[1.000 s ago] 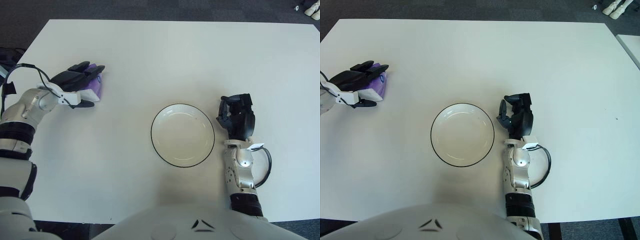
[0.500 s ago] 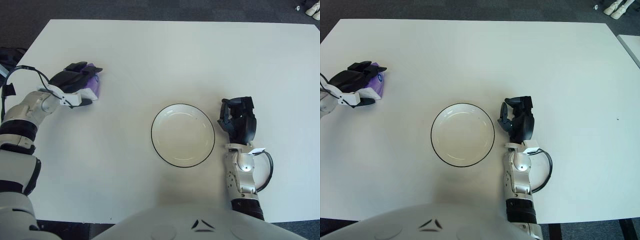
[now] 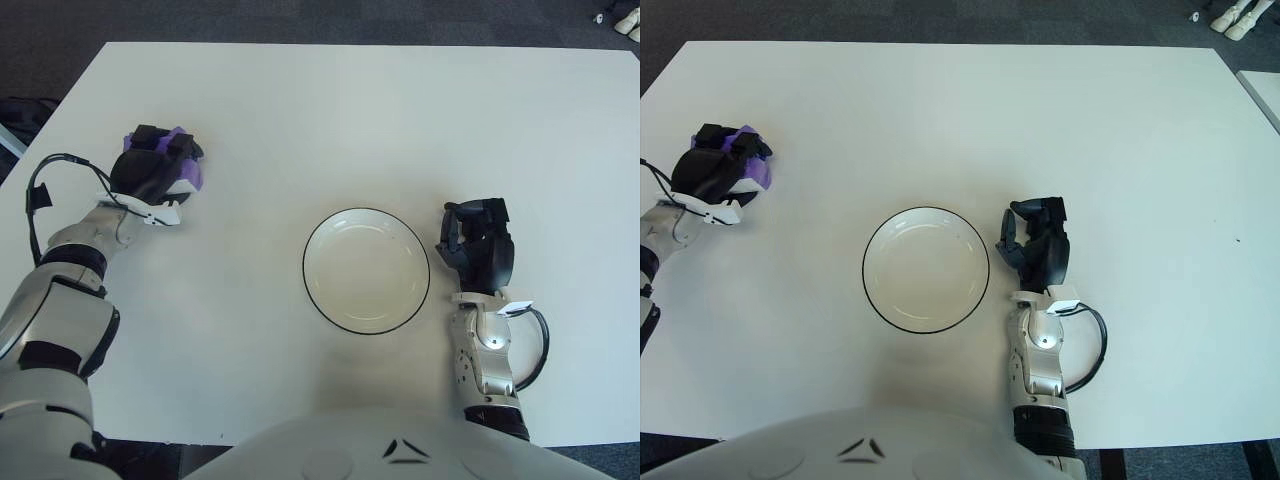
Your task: Put the tissue paper into the plate.
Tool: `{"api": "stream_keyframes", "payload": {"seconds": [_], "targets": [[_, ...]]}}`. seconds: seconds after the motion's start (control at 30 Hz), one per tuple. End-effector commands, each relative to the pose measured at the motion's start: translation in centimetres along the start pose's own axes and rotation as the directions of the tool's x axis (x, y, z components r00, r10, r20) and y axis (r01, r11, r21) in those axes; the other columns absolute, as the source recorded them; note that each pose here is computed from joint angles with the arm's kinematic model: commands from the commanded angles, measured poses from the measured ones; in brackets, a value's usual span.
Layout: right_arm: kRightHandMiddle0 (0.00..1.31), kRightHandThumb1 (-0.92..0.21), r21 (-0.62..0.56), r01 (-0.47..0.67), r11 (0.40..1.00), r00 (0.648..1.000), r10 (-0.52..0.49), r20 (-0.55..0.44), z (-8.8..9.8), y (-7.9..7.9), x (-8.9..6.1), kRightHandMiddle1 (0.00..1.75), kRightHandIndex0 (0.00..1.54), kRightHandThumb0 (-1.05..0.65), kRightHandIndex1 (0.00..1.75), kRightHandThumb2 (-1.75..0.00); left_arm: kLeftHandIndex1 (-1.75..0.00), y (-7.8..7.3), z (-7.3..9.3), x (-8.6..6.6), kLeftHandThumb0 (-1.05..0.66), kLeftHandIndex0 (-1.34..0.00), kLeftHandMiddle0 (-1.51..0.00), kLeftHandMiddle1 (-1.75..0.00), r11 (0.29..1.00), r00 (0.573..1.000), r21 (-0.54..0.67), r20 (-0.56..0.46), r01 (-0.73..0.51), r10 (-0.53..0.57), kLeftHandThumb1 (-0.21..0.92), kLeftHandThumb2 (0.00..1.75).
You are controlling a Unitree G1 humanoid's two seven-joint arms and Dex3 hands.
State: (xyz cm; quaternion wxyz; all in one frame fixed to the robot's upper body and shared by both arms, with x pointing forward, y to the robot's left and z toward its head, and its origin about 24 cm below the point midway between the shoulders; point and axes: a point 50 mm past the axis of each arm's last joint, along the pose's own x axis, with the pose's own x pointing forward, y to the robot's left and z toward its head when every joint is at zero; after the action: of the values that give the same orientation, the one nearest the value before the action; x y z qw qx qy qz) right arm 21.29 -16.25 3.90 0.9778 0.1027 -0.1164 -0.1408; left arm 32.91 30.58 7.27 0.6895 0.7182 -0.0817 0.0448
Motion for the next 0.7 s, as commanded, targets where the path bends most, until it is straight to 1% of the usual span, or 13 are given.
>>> {"api": "stream_keyframes", "payload": {"seconds": [0.0, 0.4, 0.5, 0.67], "targets": [[0.29, -0.76, -0.01, 0.085, 0.996, 0.974, -0.085, -0.209, -3.1, -1.1, -2.8, 1.75, 0.46, -0.37, 1.36, -0.76, -1.75, -4.9, 1.4, -3.5, 0.0, -0.64, -0.91, -1.59, 0.981, 0.981, -0.025, 0.012, 0.194, -0.194, -0.02, 1.65], [0.29, -0.75, 0.003, 0.078, 0.997, 0.977, -0.076, -0.201, -2.9, -1.1, -2.9, 1.75, 0.47, -0.37, 1.35, -0.77, -1.75, -5.0, 2.3, -3.5, 0.0, -0.68, -0.96, -1.55, 0.97, 0.993, -0.229, -0.06, 0.086, -0.103, -0.07, 1.68], [0.29, -0.75, 0.006, 0.08, 0.997, 0.977, -0.077, -0.201, -3.0, -1.1, -2.9, 1.75, 0.47, -0.37, 1.35, -0.77, -1.75, -5.0, 2.6, -3.6, 0.0, -0.68, -0.97, -1.55, 0.946, 0.993, -0.323, -0.104, 0.015, -0.051, -0.07, 1.7], [0.29, -0.75, 0.009, 0.084, 0.996, 0.977, -0.08, -0.198, -3.0, -1.1, -2.9, 1.75, 0.47, -0.37, 1.34, -0.77, -1.75, -5.2, 2.9, -4.0, 0.0, -0.69, -0.97, -1.56, 0.909, 0.988, -0.415, -0.155, -0.043, -0.023, -0.08, 1.71]]}}
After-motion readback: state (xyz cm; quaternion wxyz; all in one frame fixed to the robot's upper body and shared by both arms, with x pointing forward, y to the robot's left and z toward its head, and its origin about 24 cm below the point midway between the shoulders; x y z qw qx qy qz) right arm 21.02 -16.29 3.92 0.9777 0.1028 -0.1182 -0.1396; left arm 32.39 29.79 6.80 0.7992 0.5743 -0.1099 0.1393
